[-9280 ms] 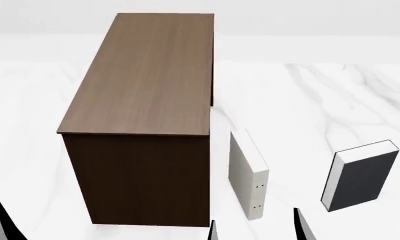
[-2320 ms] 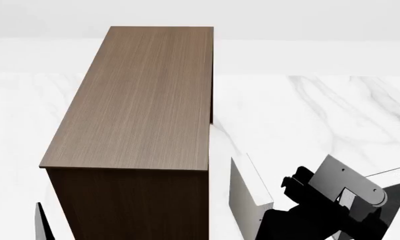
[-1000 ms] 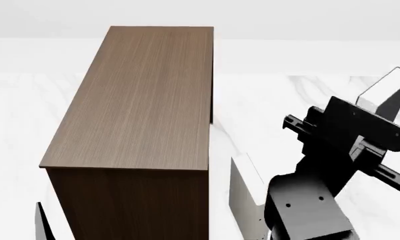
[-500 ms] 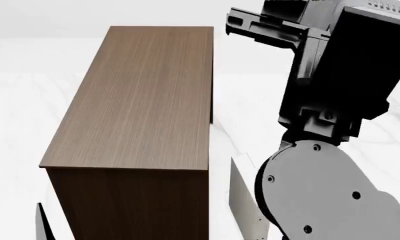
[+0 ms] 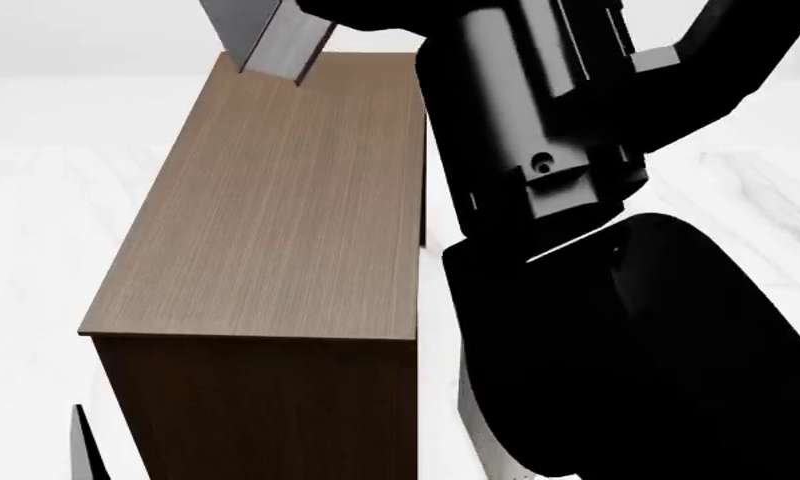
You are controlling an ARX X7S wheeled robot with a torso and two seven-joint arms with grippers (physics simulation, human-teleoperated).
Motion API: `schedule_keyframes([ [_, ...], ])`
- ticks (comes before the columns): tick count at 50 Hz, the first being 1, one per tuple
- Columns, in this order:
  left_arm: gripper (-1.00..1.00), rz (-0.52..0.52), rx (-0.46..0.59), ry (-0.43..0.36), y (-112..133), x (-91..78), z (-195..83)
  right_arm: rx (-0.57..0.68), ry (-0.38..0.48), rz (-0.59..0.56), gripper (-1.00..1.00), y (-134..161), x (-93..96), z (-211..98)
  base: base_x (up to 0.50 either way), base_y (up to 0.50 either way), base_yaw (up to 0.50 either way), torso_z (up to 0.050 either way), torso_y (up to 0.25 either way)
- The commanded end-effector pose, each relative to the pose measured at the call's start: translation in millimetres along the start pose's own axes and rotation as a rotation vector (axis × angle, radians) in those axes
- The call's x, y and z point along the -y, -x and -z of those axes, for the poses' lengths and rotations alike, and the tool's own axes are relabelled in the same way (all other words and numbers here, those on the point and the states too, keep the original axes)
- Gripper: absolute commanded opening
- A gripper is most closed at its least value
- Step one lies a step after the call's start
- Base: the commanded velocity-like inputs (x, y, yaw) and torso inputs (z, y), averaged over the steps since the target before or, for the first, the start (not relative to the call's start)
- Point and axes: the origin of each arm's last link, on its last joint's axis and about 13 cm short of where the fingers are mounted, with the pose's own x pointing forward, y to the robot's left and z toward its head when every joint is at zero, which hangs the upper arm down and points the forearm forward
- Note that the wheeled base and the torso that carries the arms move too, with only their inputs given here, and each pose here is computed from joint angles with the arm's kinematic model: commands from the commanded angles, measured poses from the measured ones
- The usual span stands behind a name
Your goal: Pick up the book in the middle and place it on the cabinet shelf.
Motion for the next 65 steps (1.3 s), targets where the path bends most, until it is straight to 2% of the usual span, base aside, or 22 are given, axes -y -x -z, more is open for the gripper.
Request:
schedule_keyframes([
  [1, 1.0, 0.002, 0.007, 0.002, -2, -0.2, 0, -0.029, -0.278, -0.101, -1.0, -17, -9.5, -12, 0.0, 0.0, 0.0, 0.0, 0.0],
  [3, 1.0, 0.004, 0.005, 0.003, -1, -0.2, 0, -0.056, -0.328, -0.105, -1.0, -22, -11.1, -11, 0.0, 0.0, 0.0, 0.0, 0.005],
  [14, 1.0, 0.005, -0.001, 0.004, -1, -0.6, 0, -0.138, -0.421, -0.091, -1.0, -52, -24.1, 2, 0.0, 0.0, 0.0, 0.0, 0.001],
  [16, 1.0, 0.006, -0.004, 0.005, -1, -0.6, 0, -0.133, -0.409, -0.09, -1.0, -57, -25.0, 5, 0.0, 0.0, 0.0, 0.0, 0.0],
  [17, 1.0, 0.009, -0.009, 0.007, 0, -0.2, 1, -0.152, -0.44, -0.066, -1.0, -63, -23.5, 8, 0.0, 0.0, 0.0, 0.0, 0.0],
  [25, 1.0, 0.01, -0.013, 0.008, 1, -0.5, 0, -0.149, -0.419, -0.03, -1.0, -88, -30.1, 13, 0.0, 0.0, 0.0, 0.0, 0.001],
  [35, 1.0, 0.021, -0.021, 0.018, 3, 0.4, 1, -0.159, -0.41, 0.058, -1.0, -112, -20.3, 20, 0.0, 0.0, 0.0, 0.0, 0.001],
  [65, 1.0, 0.01, -0.038, 0.017, 2, -1.2, 2, -0.208, -0.459, 0.231, -1.0, -147, -1.5, 39, 0.0, 0.0, 0.0, 0.001, 0.001],
])
